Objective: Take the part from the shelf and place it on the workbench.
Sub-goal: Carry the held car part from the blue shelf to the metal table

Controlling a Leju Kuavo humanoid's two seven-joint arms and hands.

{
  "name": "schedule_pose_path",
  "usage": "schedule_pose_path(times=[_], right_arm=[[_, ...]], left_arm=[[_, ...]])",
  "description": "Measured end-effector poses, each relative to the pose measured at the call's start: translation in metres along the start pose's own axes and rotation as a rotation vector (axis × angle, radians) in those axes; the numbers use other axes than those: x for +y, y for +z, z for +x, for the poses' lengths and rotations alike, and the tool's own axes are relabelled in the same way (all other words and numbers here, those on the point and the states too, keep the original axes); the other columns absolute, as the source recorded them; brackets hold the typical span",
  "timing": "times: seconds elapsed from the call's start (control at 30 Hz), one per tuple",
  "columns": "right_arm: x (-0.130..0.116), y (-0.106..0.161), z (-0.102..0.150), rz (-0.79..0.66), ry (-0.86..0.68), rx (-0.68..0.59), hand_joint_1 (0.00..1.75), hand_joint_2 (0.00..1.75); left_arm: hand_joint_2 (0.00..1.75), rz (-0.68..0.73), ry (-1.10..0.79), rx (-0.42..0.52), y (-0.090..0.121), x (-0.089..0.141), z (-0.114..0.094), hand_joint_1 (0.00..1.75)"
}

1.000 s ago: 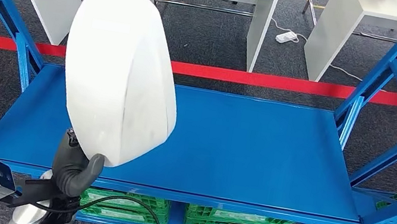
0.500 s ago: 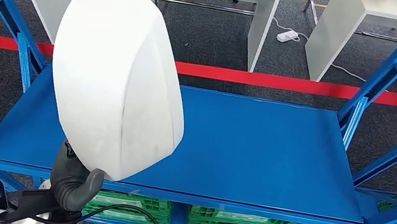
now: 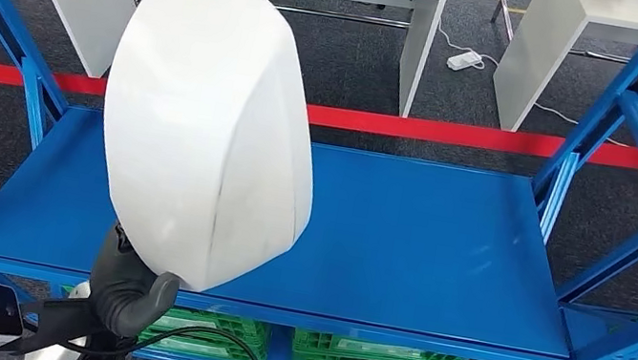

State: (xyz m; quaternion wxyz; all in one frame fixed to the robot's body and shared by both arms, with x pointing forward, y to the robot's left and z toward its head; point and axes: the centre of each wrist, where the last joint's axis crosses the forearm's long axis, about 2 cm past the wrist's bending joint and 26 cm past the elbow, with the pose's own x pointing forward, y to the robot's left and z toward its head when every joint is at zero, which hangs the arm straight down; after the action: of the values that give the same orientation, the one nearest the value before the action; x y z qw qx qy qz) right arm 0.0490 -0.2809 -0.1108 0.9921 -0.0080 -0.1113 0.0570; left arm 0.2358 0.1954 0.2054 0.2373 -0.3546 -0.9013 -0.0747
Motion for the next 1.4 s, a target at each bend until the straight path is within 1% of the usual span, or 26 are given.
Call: schedule_pose_path(times=[0.23, 0.4, 0.6, 0.77, 0.97, 1.23, 1.4], right_arm=[[-0.002, 0.000, 0.000, -0.003, 0.004, 0.016, 0.00, 0.00], [-0.005, 0.000, -0.001, -0.010, 0.005, 0.041, 0.00, 0.00], [-0.013, 0.000, -0.003, -0.023, 0.004, 0.027, 0.00, 0.00], [-0.013, 0.000, -0.002, -0.023, 0.004, -0.010, 0.00, 0.00], [-0.012, -0.001, 0.004, -0.021, 0.004, -0.043, 0.00, 0.00], [-0.008, -0.001, 0.005, -0.017, -0.010, 0.008, 0.00, 0.00], [-0.003, -0.001, 0.006, -0.008, -0.016, 0.004, 0.00, 0.00]], left_arm=[[1.75, -0.013, -0.002, 0.004, -0.004, 0.003, -0.004, 1.75], [1.75, -0.022, 0.008, -0.004, -0.010, 0.004, -0.009, 1.75], [1.75, -0.032, 0.022, 0.012, -0.007, 0.004, -0.012, 1.75], [1.75, -0.042, 0.013, 0.034, -0.003, 0.005, -0.013, 1.75], [1.75, -0.052, -0.001, 0.040, -0.003, 0.007, -0.012, 1.75], [1.75, -0.045, -0.036, 0.052, -0.001, 0.011, -0.011, 1.75], [1.75, -0.055, -0.044, 0.052, -0.002, 0.013, -0.010, 1.75]])
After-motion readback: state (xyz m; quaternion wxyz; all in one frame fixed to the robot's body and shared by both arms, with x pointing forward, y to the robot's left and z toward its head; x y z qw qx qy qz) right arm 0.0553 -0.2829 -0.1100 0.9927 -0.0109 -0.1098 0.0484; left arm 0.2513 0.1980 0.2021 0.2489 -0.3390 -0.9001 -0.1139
